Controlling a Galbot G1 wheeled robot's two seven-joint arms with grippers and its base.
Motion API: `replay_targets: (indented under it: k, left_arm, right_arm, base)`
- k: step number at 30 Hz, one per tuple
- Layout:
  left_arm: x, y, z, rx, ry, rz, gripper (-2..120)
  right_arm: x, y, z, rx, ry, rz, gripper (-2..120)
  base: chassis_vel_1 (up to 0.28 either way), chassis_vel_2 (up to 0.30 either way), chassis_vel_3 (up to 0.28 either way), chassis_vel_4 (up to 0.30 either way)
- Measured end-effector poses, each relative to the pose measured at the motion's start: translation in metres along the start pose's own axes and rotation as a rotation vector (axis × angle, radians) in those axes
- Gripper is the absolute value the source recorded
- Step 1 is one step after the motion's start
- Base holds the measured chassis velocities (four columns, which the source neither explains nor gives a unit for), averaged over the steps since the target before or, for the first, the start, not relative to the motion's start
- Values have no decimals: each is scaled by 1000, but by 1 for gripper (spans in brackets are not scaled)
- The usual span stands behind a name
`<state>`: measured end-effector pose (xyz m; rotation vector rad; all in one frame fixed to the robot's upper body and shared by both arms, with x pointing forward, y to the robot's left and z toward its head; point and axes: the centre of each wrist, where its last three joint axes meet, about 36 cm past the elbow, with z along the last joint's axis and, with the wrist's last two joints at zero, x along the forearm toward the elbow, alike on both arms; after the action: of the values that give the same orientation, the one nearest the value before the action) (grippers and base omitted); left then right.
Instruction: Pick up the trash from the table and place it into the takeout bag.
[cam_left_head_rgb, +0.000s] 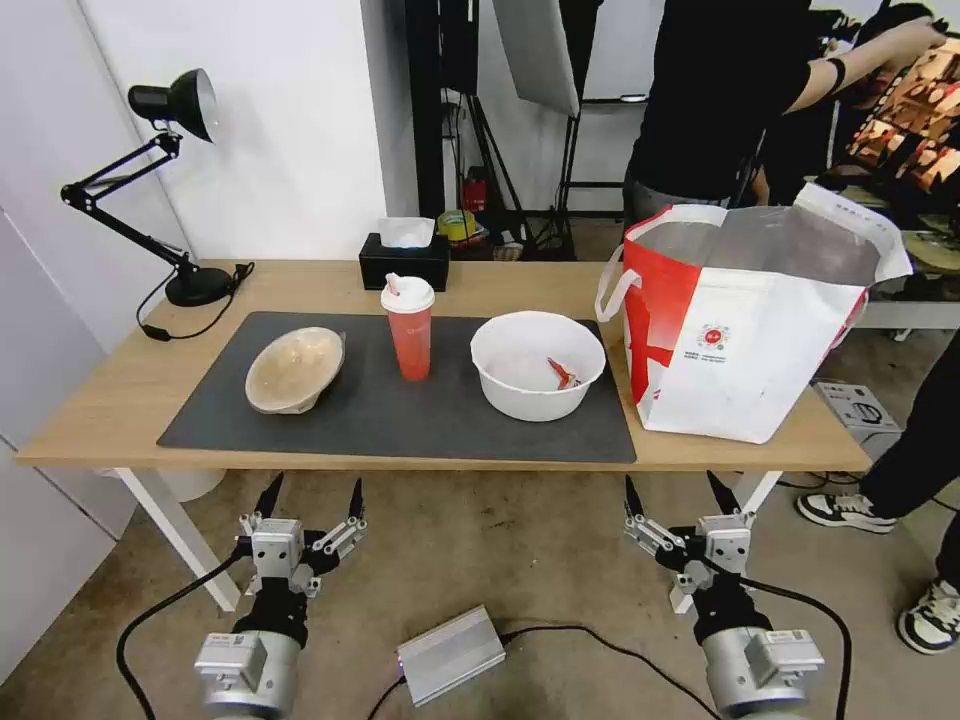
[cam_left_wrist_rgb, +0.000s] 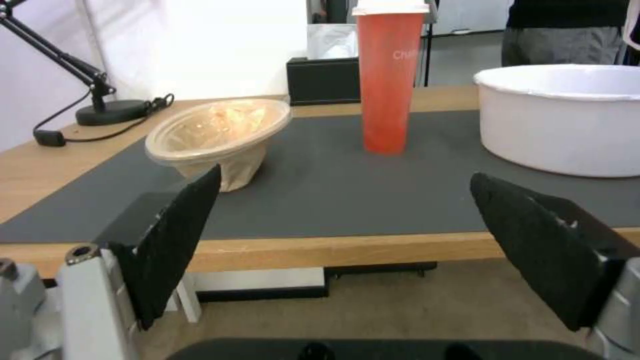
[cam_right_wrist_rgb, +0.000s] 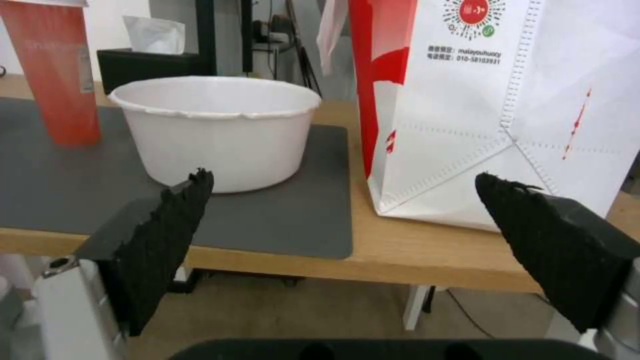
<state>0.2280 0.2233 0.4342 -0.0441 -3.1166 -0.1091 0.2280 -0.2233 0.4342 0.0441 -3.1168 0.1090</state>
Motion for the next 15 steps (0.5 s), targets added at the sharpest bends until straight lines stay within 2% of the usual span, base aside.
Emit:
replay_targets:
  k: [7,8,9,14,15]
  left_arm:
    - [-2,1,-4,7,8,-13,100]
    - [-5,2,-12,17,10,-34,100]
    - [-5,2,-12,17,10,-34,100]
    - [-16,7,-56,80,38,-146,100]
    - [-16,7,-56,80,38,-146,100]
  right_arm:
    - [0,0,-1,0,0,-1,100]
    - [-2,-2,-3,1,6,0,100]
    - [-2,-2,-3,1,6,0,100]
    - [-17,-15,-34,12,38,17,100]
    - [-17,-15,-34,12,38,17,100]
  base:
    - [0,0,0,0]
    - [0,0,0,0]
    - [0,0,0,0]
    - [0,0,0,0]
    - [0,0,0,0]
